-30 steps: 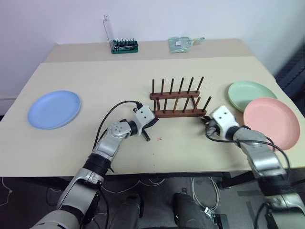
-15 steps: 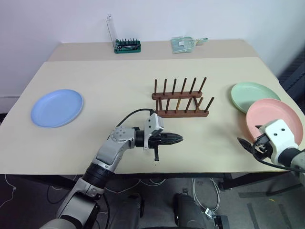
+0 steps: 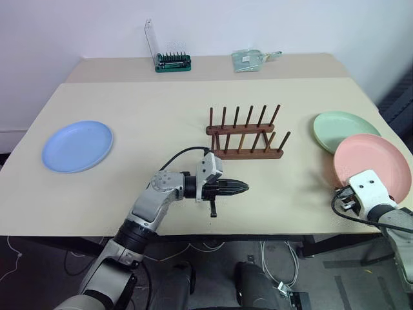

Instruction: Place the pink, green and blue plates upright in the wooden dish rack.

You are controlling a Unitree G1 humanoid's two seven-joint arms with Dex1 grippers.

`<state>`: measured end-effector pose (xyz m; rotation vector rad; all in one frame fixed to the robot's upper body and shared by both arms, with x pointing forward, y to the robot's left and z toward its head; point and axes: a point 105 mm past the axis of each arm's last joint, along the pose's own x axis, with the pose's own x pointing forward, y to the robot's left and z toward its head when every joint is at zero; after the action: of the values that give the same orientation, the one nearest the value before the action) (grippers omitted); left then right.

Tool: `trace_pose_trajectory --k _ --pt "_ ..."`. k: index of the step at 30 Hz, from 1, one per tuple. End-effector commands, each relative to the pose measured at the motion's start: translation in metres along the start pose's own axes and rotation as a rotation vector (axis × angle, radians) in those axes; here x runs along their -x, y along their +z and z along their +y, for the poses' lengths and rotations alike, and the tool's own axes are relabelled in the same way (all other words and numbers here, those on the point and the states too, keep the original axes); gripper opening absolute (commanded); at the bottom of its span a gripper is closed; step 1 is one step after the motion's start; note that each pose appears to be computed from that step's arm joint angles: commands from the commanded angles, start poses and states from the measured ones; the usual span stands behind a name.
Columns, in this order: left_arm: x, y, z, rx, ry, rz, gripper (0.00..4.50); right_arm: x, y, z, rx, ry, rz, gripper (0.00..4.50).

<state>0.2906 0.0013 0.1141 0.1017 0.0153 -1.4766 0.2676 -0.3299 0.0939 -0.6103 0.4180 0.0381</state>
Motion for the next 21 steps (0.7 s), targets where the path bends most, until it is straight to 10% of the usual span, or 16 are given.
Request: trace_pose_trajectory --k 1,12,21 --pt "0.001 0.012 0.000 -0.029 0.012 -0.037 0.13 0.006 0.002 -0.006 0.030 -0.042 -0.013 0.04" --pt "-0.006 0.015 0.001 -0.042 -0.020 -0.049 0.13 0.044 0.058 -0.024 0.283 -0.055 -0.228 0.04" --pt "0.001 0.015 0.016 -0.072 0.054 -0.053 0.13 0.074 0.228 -0.001 -0.183 0.402 -0.883 0.04"
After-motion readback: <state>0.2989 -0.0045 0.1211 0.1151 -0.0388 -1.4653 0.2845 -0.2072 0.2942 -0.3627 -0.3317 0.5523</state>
